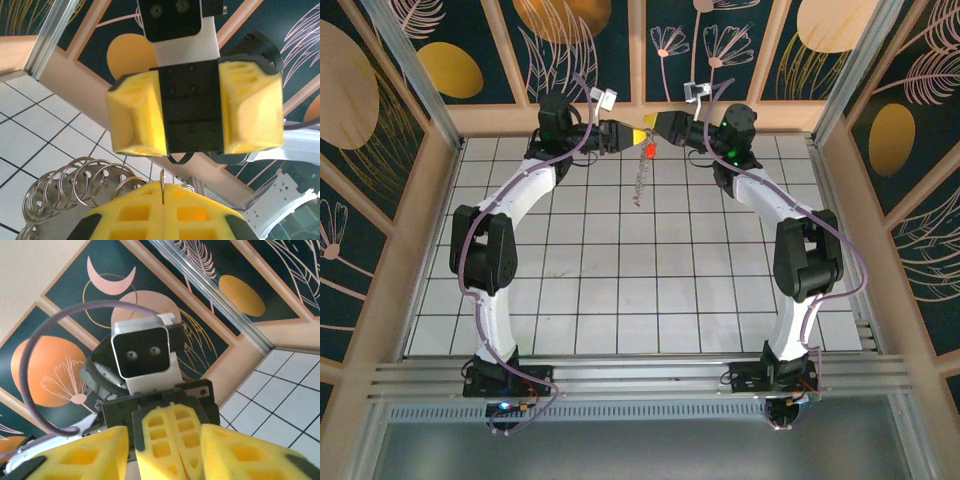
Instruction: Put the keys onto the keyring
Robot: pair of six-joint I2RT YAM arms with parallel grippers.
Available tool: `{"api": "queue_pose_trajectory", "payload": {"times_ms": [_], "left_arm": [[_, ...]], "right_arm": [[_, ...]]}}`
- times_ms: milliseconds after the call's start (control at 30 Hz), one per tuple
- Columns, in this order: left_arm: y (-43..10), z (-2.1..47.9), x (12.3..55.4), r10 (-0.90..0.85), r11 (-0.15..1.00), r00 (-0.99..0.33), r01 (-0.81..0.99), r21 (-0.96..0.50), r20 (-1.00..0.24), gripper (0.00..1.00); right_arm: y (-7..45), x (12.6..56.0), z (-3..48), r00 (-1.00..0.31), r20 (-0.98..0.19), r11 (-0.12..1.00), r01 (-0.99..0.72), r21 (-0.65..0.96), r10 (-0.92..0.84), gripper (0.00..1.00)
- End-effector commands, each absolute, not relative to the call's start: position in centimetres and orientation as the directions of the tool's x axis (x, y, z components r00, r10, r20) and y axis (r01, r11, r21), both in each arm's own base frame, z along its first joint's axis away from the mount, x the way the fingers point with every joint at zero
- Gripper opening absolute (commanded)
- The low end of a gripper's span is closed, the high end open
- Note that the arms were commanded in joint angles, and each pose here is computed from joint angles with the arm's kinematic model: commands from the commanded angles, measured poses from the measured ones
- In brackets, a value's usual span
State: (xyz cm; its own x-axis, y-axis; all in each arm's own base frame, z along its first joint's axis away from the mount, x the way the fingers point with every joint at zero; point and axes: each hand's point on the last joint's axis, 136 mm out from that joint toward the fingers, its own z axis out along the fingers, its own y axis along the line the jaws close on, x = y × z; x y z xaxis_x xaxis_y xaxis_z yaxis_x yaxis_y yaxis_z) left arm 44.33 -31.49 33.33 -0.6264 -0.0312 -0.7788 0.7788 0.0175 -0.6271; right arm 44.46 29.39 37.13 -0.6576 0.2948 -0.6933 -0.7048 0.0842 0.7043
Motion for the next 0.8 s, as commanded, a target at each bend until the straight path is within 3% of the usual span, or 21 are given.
{"api": "queue_pose_trajectory", "payload": {"times_ms": [0,267,500,767], "left_arm": [[-31.5,36.4,43.2,-0.066,-0.028,-0.554,0.833,-0.553,-0.83,0.0],[-31.5,37.2,43.1,-0.067,-0.043,-0.552,0.834,-0.55,-0.831,0.0],[-31.6,37.9,43.1,-0.064,-0.05,-0.548,0.836,-0.546,-0.834,0.0],[-31.6,38.1,43.2,-0.062,-0.055,-0.552,0.834,-0.549,-0.832,0.0]], "right_arm": [[26.9,43.4,40.4,-0.567,-0.745,0.102,-0.768,0.632,0.351,0.47],[24.5,41.9,37.9,-0.522,-0.785,0.164,-0.788,0.594,0.334,0.55],[24.9,39.6,36.3,-0.481,-0.837,0.141,-0.839,0.526,0.261,0.58],[26.8,39.9,35.4,-0.485,-0.845,0.119,-0.847,0.518,0.225,0.58]]}}
